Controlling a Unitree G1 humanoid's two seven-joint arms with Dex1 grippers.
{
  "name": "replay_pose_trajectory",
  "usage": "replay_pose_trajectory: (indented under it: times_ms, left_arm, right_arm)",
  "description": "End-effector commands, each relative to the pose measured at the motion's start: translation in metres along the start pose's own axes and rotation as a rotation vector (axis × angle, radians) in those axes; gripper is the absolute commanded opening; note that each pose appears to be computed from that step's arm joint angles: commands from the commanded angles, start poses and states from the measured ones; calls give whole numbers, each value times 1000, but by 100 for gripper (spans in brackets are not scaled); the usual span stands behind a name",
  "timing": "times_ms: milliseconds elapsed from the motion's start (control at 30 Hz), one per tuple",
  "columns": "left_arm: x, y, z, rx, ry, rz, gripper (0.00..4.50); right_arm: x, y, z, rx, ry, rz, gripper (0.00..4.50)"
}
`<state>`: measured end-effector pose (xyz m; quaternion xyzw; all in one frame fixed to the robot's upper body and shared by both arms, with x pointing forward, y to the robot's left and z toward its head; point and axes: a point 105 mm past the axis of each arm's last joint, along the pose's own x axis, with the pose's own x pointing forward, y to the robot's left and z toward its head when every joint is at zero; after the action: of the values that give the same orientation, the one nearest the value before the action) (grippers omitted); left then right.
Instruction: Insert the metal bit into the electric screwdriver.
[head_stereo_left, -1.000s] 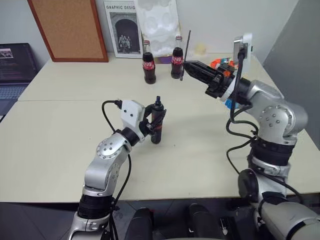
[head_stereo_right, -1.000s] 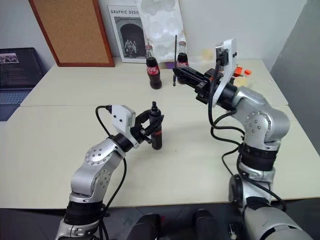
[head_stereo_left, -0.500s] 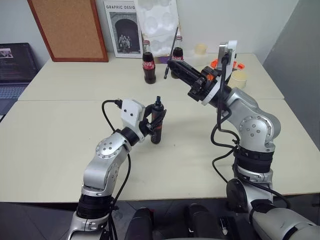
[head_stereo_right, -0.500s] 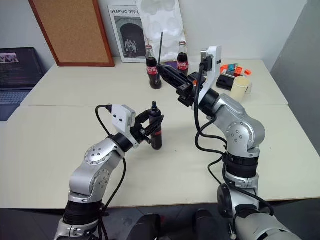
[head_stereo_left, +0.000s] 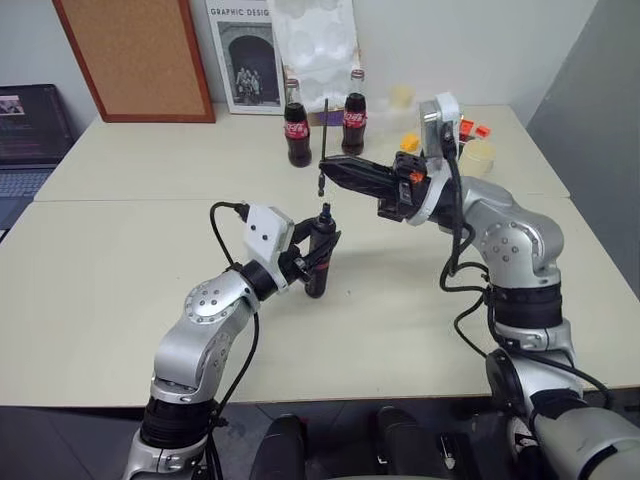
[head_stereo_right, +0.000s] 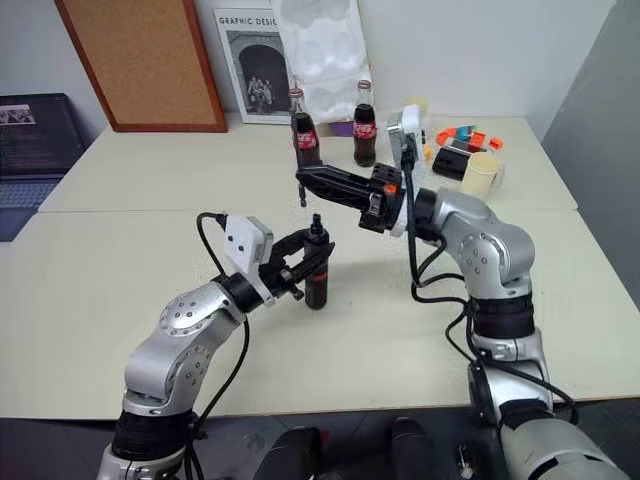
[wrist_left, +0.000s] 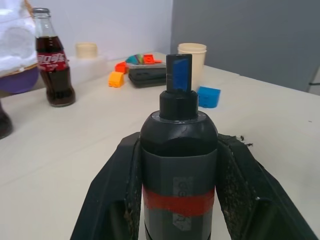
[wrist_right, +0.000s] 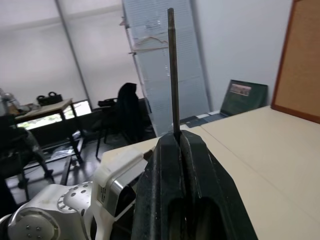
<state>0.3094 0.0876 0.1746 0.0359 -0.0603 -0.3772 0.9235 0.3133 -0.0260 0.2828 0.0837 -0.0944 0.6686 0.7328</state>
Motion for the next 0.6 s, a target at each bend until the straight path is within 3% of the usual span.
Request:
replay_pose_trajectory:
  times_ms: [33, 600]
  left_arm:
    - [-1, -17, 4, -13, -13, -80, 167]
    - [-7, -28, 6, -28, -15, -101, 167]
  right_arm:
    - [2, 6, 8, -40, -6, 96, 2]
    - [-5, -16, -7, -52, 89, 149, 2]
